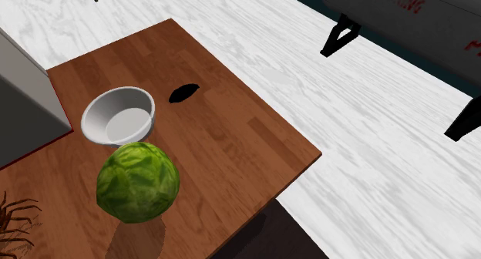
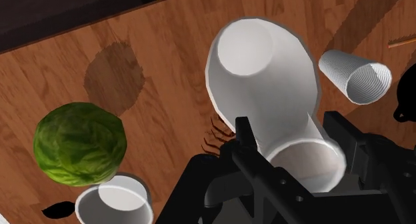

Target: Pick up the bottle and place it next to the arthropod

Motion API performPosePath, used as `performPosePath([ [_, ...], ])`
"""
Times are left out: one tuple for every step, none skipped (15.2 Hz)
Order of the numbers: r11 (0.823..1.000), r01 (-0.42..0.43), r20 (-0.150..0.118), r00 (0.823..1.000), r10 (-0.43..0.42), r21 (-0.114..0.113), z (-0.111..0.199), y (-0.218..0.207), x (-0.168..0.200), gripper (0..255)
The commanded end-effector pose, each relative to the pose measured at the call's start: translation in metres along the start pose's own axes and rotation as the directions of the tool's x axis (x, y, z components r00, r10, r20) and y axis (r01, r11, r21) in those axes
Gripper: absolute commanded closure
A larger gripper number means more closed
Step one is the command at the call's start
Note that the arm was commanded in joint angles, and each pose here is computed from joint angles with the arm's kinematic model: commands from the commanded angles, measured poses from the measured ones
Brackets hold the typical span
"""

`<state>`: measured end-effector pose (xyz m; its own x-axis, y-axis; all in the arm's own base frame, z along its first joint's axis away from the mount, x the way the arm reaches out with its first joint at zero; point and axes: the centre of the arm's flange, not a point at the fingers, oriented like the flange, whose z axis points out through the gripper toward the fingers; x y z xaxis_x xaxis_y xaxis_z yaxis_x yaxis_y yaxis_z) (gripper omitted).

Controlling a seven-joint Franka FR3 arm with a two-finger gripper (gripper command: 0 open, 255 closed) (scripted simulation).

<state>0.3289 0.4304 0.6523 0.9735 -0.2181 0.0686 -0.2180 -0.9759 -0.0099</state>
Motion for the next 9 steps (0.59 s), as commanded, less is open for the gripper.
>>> performPosePath([
  [1.000, 0.000, -0.001, 1.000, 0.000, 0.001, 0.011, 0.001, -0.001, 255],
  [1.000, 0.000, -0.001, 1.000, 0.000, 0.001, 0.016, 0.001, -0.001, 255],
  [1.000, 0.000, -0.001, 1.000, 0.000, 0.001, 0.022, 0.001, -0.002, 255],
  [1.000, 0.000, -0.001, 1.000, 0.000, 0.001, 0.027, 0.001, -0.002, 255],
  [1.000, 0.000, -0.001, 1.000, 0.000, 0.001, 0.032, 0.001, -0.002, 255],
  [1.000, 0.000, -0.001, 1.000, 0.000, 0.001, 0.037, 0.001, -0.003, 255],
  [1.000, 0.000, -0.001, 1.000, 0.000, 0.001, 0.043, 0.001, -0.003, 255],
  [1.000, 0.000, -0.001, 1.000, 0.000, 0.001, 0.048, 0.001, -0.004, 255],
  [1.000, 0.000, -0.001, 1.000, 0.000, 0.001, 0.053, 0.001, -0.004, 255],
])
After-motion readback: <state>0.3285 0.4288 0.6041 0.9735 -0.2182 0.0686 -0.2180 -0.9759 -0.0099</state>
